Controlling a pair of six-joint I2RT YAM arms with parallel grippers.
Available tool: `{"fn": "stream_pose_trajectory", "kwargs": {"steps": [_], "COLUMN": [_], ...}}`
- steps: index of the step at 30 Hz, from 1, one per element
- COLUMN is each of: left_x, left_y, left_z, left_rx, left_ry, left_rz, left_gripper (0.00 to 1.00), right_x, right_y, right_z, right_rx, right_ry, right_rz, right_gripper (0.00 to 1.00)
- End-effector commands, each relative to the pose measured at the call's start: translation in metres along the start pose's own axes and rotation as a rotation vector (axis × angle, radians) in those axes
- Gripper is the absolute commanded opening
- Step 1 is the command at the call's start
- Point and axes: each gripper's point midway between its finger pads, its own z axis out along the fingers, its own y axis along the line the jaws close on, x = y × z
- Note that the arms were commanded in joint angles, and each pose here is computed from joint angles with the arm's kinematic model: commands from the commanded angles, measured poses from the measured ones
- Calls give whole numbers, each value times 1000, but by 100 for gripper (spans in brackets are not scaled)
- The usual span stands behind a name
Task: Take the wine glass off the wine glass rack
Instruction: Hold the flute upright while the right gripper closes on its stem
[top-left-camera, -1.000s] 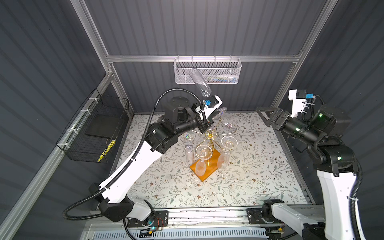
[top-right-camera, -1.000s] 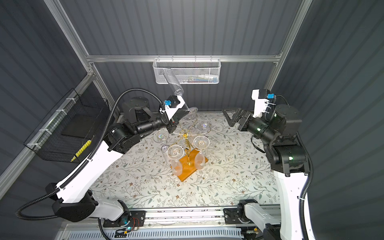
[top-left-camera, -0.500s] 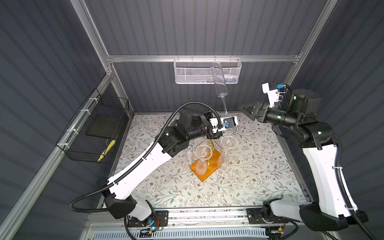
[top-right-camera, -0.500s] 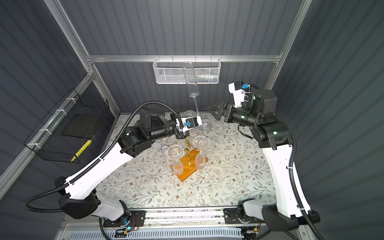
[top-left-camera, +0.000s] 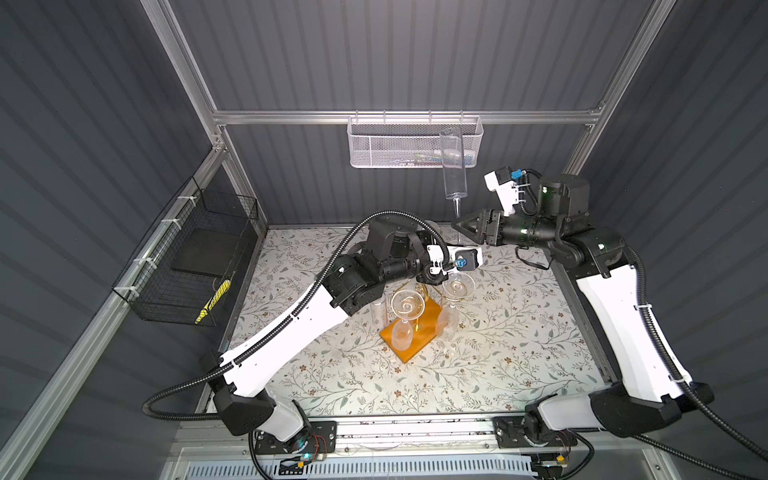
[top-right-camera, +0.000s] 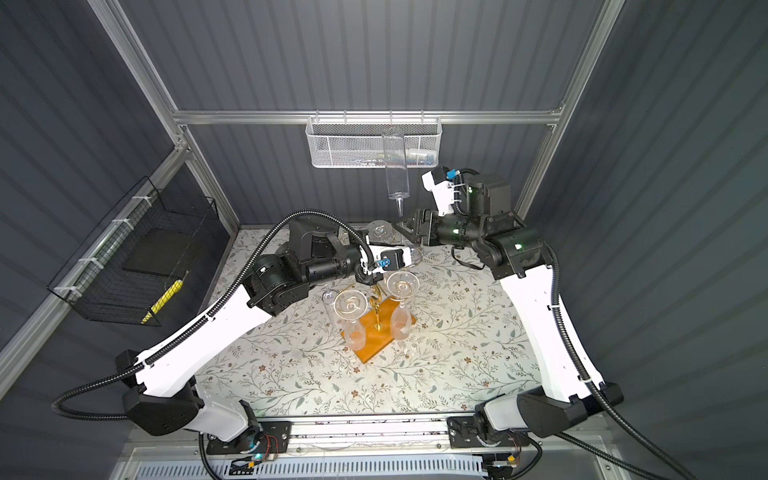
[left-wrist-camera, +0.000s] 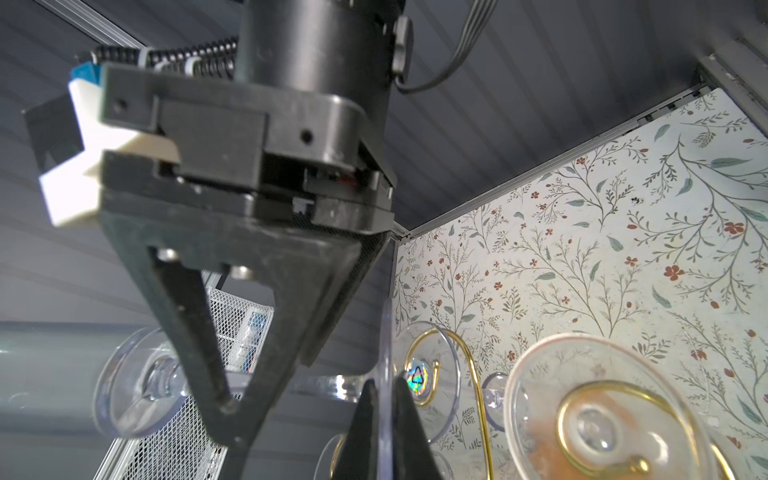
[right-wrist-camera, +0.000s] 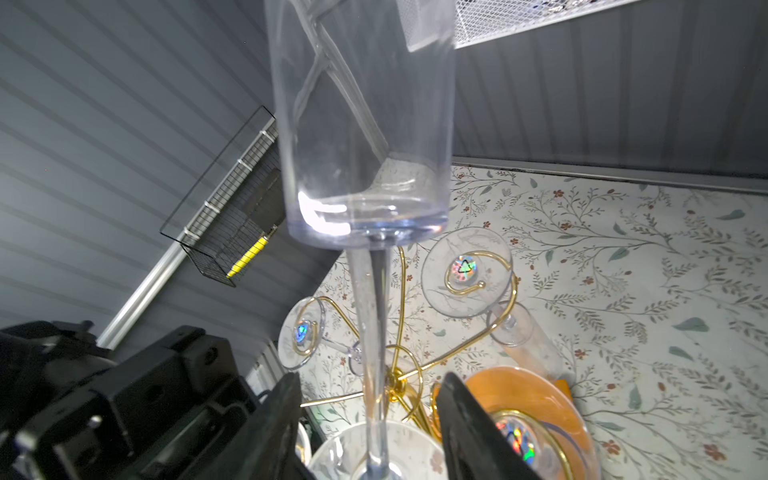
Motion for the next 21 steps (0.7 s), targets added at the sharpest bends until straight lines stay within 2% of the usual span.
{"fn": "stream_pose_trajectory", "kwargs": {"steps": [1,9,14,17,19,20,21], "left_x": [-10,-10,-10,-10,-9,-9,-11], "left_y": [0,-2,-2,-2,-2,-2,-1], "left_z": [-10,-13,-13,-14,-14,-14,-15], "left_rx": [0,5,2,0,-2,-6,-14], "left_ry": [-28,-22,-16,-15,-12,-15,-22], "left_rz": [43,37,35,31,24,20,13], "left_gripper": [0,0,0,0,0,3,12], "right_x": [-3,2,3,4,4,3,1], "right_y": [8,6,6,5,4,4,5], "right_z": [-1,4,4,4,5,5,4], "right_rx": [-13,-12,-8,-7,-6,-5,-7], "right_ry": [-6,12,11,11,1,-5,-16], "right_rz": [-34,-35,-37,-35,-37,-36,-40], "right_gripper": [47,22,11,1,0,0,0]}}
